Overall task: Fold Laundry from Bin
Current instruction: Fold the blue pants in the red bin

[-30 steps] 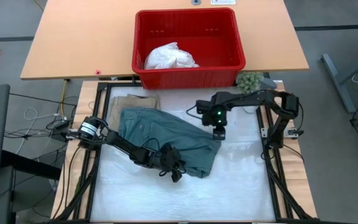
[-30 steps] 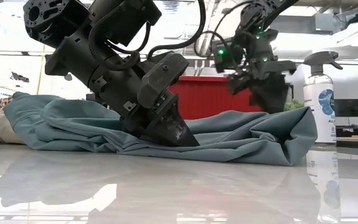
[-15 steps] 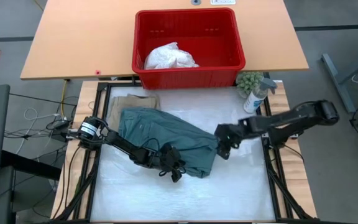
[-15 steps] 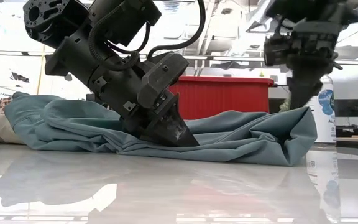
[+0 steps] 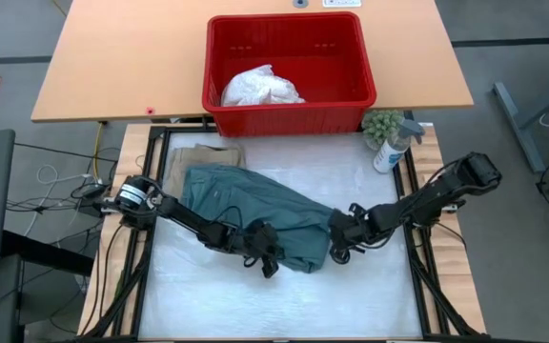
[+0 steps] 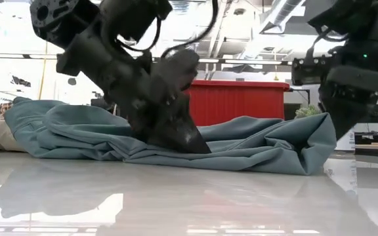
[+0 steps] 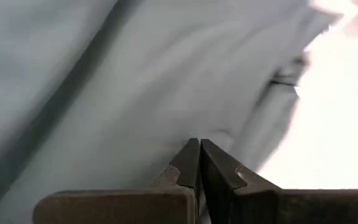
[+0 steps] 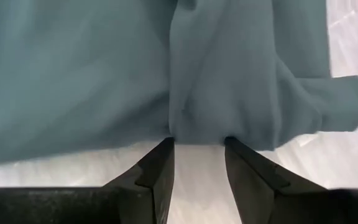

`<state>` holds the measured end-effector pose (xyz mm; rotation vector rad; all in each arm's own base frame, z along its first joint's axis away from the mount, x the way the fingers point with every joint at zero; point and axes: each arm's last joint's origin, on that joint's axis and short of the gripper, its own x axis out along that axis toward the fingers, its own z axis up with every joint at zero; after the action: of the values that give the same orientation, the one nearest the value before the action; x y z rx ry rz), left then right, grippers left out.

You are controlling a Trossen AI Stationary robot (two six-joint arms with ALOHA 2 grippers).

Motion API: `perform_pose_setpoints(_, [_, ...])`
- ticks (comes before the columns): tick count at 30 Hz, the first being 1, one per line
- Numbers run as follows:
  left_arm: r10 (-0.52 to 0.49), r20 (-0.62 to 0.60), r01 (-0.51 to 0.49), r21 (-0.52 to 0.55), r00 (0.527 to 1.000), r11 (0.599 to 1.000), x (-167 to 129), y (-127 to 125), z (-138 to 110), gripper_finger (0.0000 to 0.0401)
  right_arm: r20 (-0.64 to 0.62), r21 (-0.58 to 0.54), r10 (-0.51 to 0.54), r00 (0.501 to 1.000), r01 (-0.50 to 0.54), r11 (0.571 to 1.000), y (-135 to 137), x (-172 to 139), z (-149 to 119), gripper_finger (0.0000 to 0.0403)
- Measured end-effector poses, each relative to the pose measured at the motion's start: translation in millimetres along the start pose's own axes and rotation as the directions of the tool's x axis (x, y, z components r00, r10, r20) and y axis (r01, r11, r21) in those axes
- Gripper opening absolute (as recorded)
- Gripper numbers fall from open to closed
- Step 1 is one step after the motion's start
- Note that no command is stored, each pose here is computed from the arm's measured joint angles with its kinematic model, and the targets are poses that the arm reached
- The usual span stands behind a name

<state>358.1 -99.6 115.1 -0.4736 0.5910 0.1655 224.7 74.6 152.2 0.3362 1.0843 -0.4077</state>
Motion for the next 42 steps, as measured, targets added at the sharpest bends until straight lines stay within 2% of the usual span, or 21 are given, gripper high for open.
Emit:
perform_pose_setpoints(7, [-0.027, 0.07, 0.028, -0.015, 0.997, 0.999, -31.1, -8.2, 33.9, 0.0, -0.012, 0.017, -0.013, 1.0, 0.013, 1.0, 4.9, 13.1, -2.2, 0.0166])
perform_pose_setpoints(9, [-0.076, 0.162, 0.082, -0.033, 0.984, 0.996, -39.2, -13.1, 48.4, 0.0, -0.004, 0.018, -0.008, 1.0, 0.008, 1.0, 6.6, 15.5, -1.5, 0.0166])
perform_pose_setpoints(12, [-0.182, 0.321, 0.17, 0.064, 0.93, 0.983, -44.5, -23.9, 65.0, 0.0, 0.001, 0.019, -0.006, 1.0, 0.006, 1.0, 7.1, 15.7, -1.0, 0.0166])
perform_pose_setpoints(13, [-0.203, 0.355, 0.178, 0.102, 0.913, 0.979, -42.0, -25.3, 65.9, 0.0, 0.002, 0.02, -0.004, 1.0, 0.004, 1.0, 7.2, 15.5, -0.9, 0.0166])
perform_pose_setpoints(15, [-0.221, 0.355, 0.185, 0.132, 0.909, 0.974, -30.2, -22.5, 60.0, 0.0, 0.004, 0.021, -0.001, 1.0, 0.001, 1.0, 7.0, 14.4, -0.7, 0.0166])
perform_pose_setpoints(17, [-0.25, 0.324, 0.221, 0.123, 0.913, 0.967, -14.9, -14.9, 51.5, 0.0, 0.004, 0.02, 0.0, 1.0, 0.0, 1.0, 7.1, 14.2, -0.5, 0.0166])
perform_pose_setpoints(20, [-0.332, 0.304, 0.311, 0.116, 0.893, 0.943, 7.0, -12.9, 47.1, 0.0, 0.005, 0.022, 0.004, 1.0, -0.004, 1.0, 7.5, 14.3, -0.2, 0.0166])
perform_pose_setpoints(25, [-0.367, 0.279, 0.33, 0.173, 0.887, 0.928, 40.9, -26.9, 55.2, 0.0, 0.019, 0.031, 0.023, 1.0, -0.023, 0.999, 9.0, 14.7, 1.8, 0.0166])
perform_pose_setpoints(29, [-0.406, 0.211, 0.354, 0.245, 0.889, 0.903, 59.8, -43.1, 62.9, 0.0, 0.016, 0.03, 0.019, 1.0, -0.019, 0.999, 8.7, 14.6, 1.5, 0.0166])
perform_pose_setpoints(34, [-0.377, 0.138, 0.314, 0.339, 0.916, 0.887, 72.2, -60.0, 60.8, 0.0, 0.011, 0.031, 0.014, 1.0, -0.014, 0.999, 8.2, 14.6, 1.0, 0.0166])
perform_pose_setpoints(36, [-0.326, 0.104, 0.271, 0.357, 0.94, 0.894, 73.6, -59.8, 56.6, 0.0, 0.01, 0.03, 0.012, 1.0, -0.013, 0.999, 8.1, 14.6, 0.8, 0.0166])
perform_pose_setpoints(39, [-0.199, 0.102, 0.147, 0.377, 0.975, 0.914, 75.4, -55.0, 51.1, 0.0, 0.008, 0.03, 0.011, 1.0, -0.011, 0.999, 8.0, 14.6, 0.7, 0.0166])
perform_pose_setpoints(42, [-0.124, 0.121, 0.069, 0.382, 0.985, 0.921, 76.1, -51.7, 49.8, 0.0, 0.01, 0.031, 0.013, 1.0, -0.014, 0.999, 8.3, 14.6, 0.8, 0.0166])
